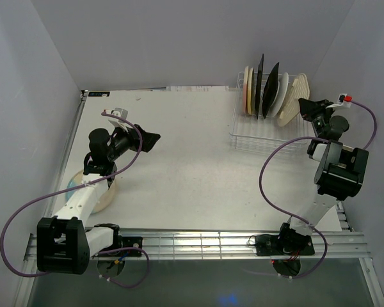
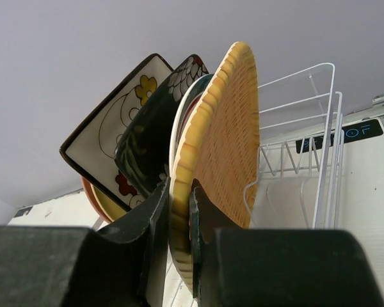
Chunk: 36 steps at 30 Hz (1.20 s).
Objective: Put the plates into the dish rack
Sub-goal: Pick up the plate from the dish rack.
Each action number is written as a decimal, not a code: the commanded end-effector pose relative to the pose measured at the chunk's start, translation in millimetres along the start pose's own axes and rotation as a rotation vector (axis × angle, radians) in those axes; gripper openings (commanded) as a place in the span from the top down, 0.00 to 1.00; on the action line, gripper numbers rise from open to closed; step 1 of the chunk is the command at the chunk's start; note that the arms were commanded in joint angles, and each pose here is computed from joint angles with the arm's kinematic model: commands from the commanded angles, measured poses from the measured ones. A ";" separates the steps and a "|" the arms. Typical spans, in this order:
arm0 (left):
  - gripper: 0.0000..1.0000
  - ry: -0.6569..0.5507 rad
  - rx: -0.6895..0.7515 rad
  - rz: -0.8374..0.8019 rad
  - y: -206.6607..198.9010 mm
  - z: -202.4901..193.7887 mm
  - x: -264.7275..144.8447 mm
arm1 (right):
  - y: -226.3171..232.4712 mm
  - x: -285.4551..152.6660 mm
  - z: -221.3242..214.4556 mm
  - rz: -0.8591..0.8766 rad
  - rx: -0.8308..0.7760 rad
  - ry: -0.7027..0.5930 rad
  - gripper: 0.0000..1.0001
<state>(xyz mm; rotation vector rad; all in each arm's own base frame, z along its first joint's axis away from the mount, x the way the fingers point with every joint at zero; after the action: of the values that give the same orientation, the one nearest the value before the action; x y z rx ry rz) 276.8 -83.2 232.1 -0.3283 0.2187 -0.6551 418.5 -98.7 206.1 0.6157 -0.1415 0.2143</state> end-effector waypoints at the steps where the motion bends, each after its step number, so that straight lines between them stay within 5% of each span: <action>1: 0.05 -0.030 0.037 -0.034 -7.2 6.9 -5.7 | 23.1 15.2 44.7 0.142 -0.163 -0.189 0.92; 31: 0.05 -0.026 0.038 -0.051 -8.8 7.4 -5.9 | 27.7 62.5 6.3 0.081 -0.327 -0.071 0.92; 36: 0.05 -0.033 0.046 -0.050 -9.6 9.0 -6.8 | 35.0 67.3 -2.0 0.077 -0.344 -0.047 0.66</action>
<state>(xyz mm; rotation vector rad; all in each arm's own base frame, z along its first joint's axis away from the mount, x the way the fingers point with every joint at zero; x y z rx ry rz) 274.7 -84.4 233.9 -0.3268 0.2159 -0.6785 468.2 -63.3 199.8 0.3719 -0.1183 0.2219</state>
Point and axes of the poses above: each gripper's point midway between its finger pads, its own x axis out along the fingers, its own y axis along the line the jaws close on, z = x × y, the point moved 9 cm from there along -x, back along the fingers, and after that the axes turned 3 degrees about x, right-handed, at the moved point
